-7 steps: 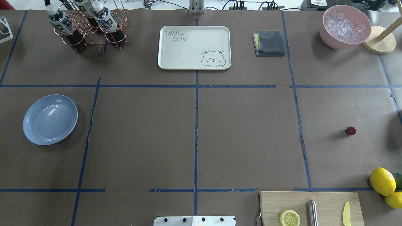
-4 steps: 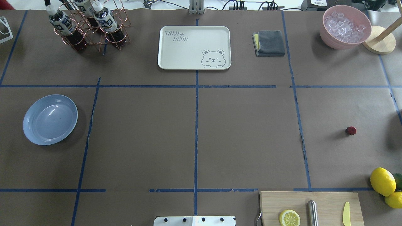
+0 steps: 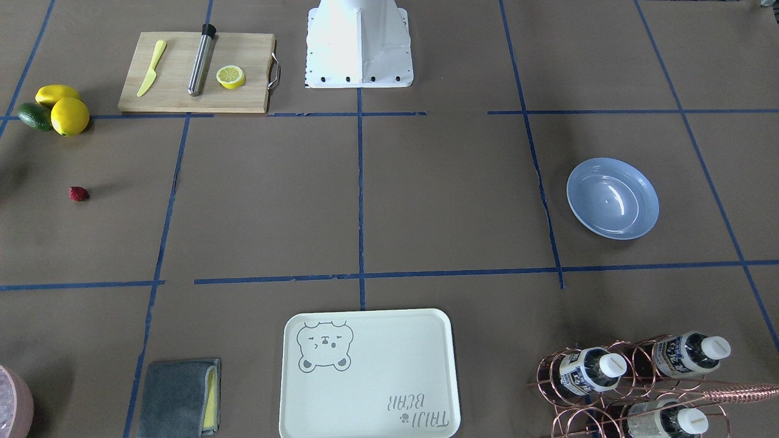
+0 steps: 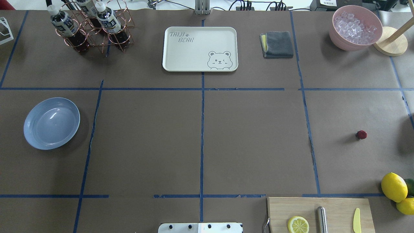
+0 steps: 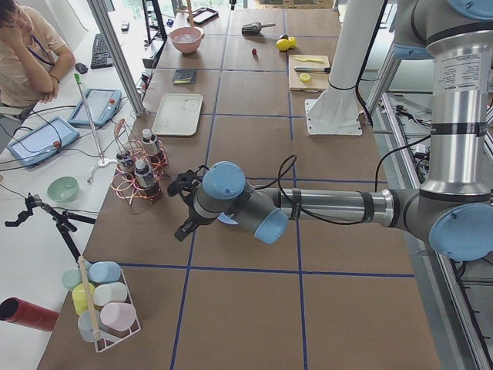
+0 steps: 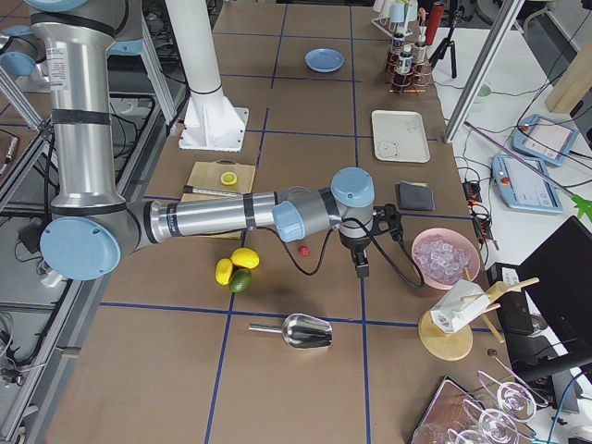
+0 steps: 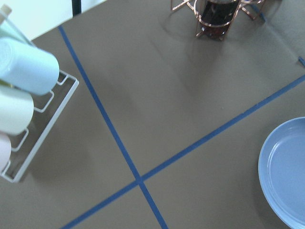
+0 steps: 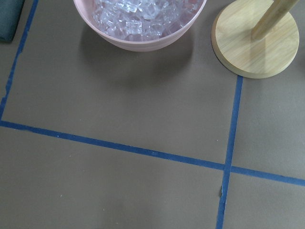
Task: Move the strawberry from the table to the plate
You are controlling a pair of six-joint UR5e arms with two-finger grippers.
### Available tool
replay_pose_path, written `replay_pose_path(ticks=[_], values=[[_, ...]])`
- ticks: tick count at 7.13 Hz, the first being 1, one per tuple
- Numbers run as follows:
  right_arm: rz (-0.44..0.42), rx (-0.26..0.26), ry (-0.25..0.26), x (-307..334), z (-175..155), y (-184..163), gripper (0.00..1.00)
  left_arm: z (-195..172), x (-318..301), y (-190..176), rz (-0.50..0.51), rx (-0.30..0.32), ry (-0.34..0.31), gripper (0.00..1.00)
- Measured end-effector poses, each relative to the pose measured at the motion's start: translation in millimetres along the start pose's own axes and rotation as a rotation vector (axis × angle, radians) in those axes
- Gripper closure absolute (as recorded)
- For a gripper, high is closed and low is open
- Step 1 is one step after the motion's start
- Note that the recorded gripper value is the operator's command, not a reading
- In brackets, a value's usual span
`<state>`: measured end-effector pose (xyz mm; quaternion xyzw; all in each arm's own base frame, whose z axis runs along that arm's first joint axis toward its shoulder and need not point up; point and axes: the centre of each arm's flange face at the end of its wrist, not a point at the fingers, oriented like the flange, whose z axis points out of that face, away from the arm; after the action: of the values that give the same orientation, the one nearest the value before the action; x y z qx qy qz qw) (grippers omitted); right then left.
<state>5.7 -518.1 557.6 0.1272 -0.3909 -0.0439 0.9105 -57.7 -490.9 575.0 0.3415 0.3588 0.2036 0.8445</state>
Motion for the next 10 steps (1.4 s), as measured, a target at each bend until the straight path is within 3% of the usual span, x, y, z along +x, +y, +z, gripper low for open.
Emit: replay_pose_path(ticks=[2,3,4,6,8,10], values=[[-0.001,0.01,-0.005,-1,0,-1,0.0,25,19,-9,-0.04,0.059,0.054,0.0],[0.0,0.012,-0.007,-2,-1,-1,0.0,50,44,0,-0.056,0.057,0.108,0.0],[-0.001,0.013,-0.007,-2,-1,-1,0.0,76,66,18,-0.118,0.025,0.146,0.08],[0.001,0.012,-0.007,-2,-1,0,0.0,117,99,46,-0.292,-0.025,0.1,0.44],[0.002,0.012,-0.007,-1,-1,3,0.0,150,129,65,-0.479,-0.035,0.085,0.44],[0.004,0.011,-0.007,0,0,4,0.0,179,160,81,-0.565,-0.034,0.108,0.44]])
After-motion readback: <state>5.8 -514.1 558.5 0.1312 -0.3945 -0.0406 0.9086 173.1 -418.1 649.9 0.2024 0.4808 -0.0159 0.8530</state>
